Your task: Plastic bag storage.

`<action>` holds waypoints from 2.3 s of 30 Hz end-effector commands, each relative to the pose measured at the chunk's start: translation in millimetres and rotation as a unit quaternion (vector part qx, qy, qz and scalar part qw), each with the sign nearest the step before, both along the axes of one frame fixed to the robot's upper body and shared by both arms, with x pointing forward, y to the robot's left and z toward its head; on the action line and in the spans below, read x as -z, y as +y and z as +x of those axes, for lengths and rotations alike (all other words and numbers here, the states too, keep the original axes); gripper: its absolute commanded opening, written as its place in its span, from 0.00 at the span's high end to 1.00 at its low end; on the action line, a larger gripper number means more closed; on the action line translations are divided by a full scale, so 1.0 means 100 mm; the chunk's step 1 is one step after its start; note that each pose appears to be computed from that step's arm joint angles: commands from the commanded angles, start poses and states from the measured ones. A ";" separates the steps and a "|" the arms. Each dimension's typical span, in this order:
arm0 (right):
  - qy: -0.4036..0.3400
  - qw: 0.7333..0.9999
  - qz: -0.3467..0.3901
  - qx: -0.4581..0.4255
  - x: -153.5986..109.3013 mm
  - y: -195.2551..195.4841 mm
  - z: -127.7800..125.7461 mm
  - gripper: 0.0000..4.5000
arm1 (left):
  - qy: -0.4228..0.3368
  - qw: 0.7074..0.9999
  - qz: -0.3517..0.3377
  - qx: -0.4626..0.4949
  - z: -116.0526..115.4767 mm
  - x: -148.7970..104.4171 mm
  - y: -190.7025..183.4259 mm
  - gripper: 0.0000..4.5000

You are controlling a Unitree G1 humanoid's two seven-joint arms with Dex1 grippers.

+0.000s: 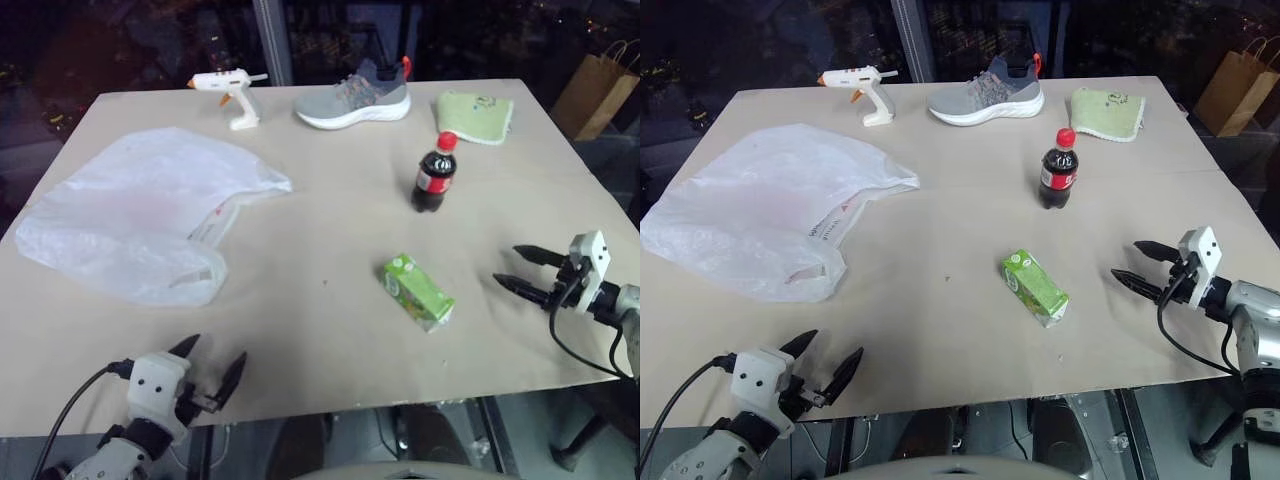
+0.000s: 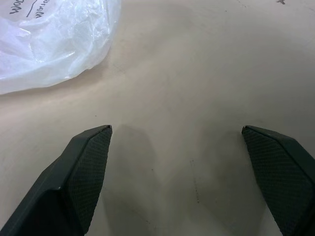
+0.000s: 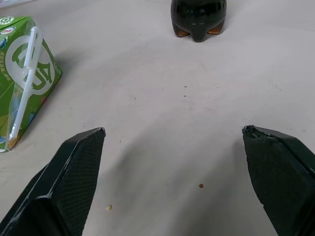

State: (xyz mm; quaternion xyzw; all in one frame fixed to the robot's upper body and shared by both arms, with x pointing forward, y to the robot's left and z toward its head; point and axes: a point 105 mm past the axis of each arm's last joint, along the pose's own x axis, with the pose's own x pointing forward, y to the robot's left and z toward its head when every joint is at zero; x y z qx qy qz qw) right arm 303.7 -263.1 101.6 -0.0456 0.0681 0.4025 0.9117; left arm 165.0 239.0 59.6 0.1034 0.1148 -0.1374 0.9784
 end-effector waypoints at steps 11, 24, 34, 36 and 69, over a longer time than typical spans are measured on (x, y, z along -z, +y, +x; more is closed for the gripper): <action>-0.021 1.000 -0.015 0.007 -0.10 -0.08 -0.02 0.00 | -0.051 0.999 0.009 0.011 0.07 -0.22 -0.03 0.02; -0.024 1.000 -0.017 0.007 -0.09 -0.07 0.01 0.00 | -0.058 0.998 0.007 0.015 0.09 -0.27 -0.04 0.02; -0.038 0.999 -0.004 -0.026 -0.24 0.09 0.03 0.00 | -0.115 0.993 -0.010 0.005 0.26 -0.57 -0.16 0.02; -0.042 0.998 0.001 -0.053 -0.33 0.21 0.02 0.00 | -0.132 0.991 0.003 -0.007 0.36 -0.68 -0.19 0.02; 0.021 0.985 -0.061 -0.159 -0.67 1.07 -0.30 0.00 | -0.085 0.990 -0.076 -0.082 0.70 -0.58 -0.30 0.99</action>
